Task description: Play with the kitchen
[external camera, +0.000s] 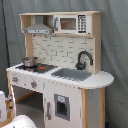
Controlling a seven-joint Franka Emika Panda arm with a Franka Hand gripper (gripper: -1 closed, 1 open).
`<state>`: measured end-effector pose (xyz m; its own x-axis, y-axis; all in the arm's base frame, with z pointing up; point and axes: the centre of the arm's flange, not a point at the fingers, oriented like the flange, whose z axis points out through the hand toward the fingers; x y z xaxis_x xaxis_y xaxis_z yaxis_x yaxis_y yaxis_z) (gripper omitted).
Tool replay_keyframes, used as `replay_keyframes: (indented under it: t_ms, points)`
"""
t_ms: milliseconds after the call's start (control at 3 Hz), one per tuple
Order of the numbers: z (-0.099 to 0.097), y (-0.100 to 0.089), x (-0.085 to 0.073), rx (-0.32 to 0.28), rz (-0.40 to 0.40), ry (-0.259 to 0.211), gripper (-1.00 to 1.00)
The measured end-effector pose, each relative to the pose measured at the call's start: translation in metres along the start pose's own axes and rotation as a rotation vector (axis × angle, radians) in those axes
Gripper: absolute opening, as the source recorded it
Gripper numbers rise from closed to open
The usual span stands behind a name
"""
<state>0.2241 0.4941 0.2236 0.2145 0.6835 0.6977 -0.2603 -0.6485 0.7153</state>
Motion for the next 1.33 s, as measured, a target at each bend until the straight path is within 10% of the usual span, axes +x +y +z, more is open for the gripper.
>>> replay_keyframes:
  t_ms: [333, 1333]
  points:
    - [0.0, -0.001, -0.003, -0.002, 0.0, -0.002, 1.0]
    - [-0.066, 0.017, 0.073, -0.057, -0.07, 0.14, 1.0]
